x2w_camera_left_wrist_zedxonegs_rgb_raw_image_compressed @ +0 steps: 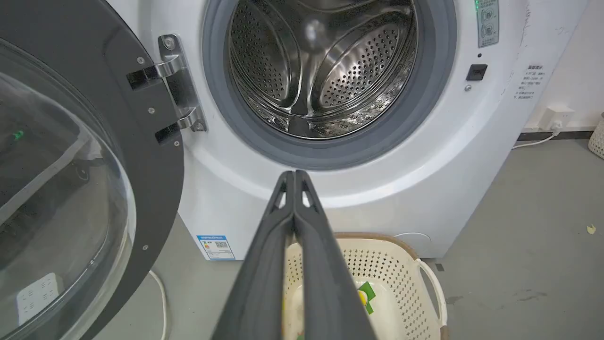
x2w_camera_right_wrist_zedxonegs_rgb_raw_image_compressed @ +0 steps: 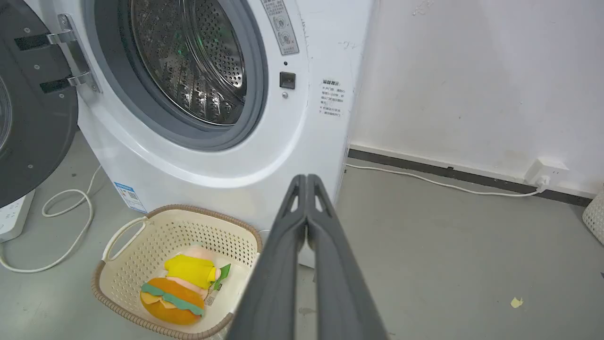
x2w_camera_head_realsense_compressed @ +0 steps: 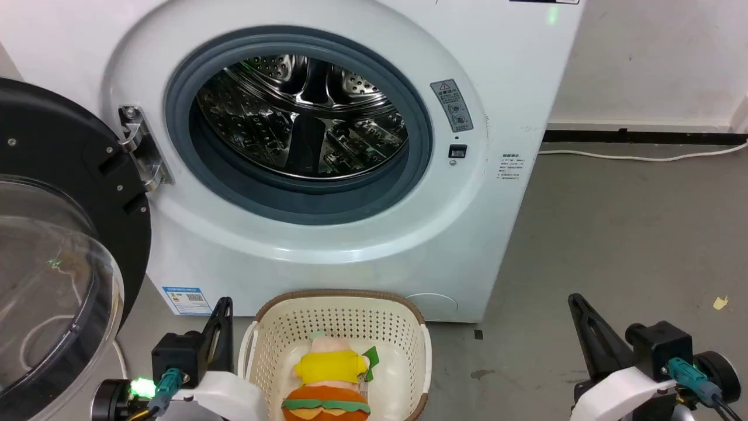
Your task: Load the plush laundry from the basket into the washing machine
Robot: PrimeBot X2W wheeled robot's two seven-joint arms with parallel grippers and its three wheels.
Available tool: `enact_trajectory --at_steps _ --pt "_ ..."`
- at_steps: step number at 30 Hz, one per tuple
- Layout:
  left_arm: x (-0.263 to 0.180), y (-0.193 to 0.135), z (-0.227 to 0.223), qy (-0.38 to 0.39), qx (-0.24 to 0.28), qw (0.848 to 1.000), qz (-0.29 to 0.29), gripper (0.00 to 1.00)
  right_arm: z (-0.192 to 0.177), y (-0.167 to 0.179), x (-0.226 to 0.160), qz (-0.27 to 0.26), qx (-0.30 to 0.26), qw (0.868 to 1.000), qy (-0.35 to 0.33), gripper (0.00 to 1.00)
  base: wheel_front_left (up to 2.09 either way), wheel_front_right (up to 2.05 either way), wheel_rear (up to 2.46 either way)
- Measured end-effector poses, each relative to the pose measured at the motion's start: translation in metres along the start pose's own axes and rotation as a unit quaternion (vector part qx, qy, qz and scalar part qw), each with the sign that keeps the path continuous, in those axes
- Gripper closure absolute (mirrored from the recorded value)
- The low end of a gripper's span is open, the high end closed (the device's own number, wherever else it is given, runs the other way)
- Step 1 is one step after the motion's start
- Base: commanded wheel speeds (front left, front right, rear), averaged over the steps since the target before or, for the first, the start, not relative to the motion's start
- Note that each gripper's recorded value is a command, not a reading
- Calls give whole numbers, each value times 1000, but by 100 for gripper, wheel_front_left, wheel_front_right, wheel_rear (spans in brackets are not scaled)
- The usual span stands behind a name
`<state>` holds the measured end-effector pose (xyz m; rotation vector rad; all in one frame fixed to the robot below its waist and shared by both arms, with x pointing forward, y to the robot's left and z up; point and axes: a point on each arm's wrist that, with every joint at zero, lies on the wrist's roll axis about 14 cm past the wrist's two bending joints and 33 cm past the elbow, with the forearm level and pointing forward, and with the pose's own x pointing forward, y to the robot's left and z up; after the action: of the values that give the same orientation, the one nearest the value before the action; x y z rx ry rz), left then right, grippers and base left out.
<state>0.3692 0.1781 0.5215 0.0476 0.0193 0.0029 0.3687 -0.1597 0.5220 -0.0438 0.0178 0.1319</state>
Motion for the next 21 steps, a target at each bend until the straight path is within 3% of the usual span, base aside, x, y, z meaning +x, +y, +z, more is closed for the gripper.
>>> enact_trajectory --at_steps 21 --pt "0 0 0 0 0 1000 0 100 0 0 0 0 0 1000 0 100 0 0 0"
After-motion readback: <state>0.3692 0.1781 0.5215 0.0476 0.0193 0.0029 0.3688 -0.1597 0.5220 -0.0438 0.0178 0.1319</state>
